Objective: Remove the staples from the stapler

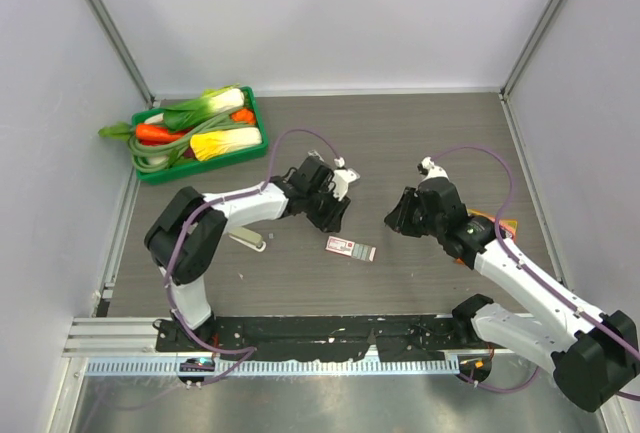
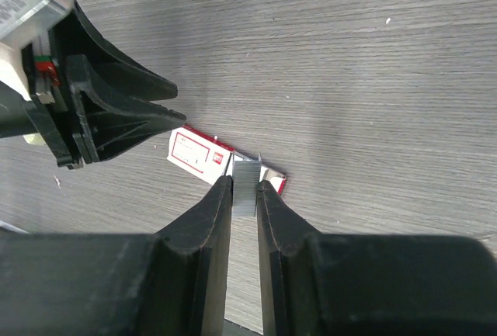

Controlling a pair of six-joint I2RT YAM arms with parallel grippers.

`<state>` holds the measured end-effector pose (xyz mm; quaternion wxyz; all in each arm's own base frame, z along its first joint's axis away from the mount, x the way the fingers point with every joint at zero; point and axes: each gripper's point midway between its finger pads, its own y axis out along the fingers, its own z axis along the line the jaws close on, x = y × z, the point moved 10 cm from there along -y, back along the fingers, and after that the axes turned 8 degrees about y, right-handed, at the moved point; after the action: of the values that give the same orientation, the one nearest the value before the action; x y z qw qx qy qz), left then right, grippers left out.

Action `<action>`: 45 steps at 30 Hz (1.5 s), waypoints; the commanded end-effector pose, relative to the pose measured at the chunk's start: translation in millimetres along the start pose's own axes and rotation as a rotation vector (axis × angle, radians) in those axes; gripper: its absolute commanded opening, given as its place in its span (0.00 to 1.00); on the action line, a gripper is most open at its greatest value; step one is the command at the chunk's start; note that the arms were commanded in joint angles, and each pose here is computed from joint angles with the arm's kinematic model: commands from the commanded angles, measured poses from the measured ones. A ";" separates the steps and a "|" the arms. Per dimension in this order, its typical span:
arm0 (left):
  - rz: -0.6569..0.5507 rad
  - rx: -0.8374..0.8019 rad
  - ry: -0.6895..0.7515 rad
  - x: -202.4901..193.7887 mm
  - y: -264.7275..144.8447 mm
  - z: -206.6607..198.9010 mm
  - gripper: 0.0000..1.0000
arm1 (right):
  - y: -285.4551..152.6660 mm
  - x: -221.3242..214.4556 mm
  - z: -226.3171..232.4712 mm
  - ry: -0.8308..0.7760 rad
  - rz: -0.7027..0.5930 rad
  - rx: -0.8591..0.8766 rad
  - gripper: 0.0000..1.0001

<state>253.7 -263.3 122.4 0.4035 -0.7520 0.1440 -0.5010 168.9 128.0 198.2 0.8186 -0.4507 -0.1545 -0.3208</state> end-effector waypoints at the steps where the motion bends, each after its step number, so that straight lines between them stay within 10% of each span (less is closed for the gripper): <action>1: -0.035 0.039 0.056 2.3 10.5 -4.2 0.36 | -3.1 3.8 1.2 -0.016 -0.046 0.008 0.11; 28: 0.030 0.068 0.171 -16.7 3.5 -25.2 0.36 | 19.7 -4.9 -8.0 -0.070 -0.015 -0.001 0.11; 45: 0.022 0.081 0.129 4.5 -51.1 8.0 0.34 | 41.4 -52.8 19.3 -0.398 0.040 -0.153 0.11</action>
<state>251.9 -240.6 131.2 0.4500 -0.6976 0.1666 -0.5320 152.2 172.6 142.7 0.7765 -0.5513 -0.2416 -0.1866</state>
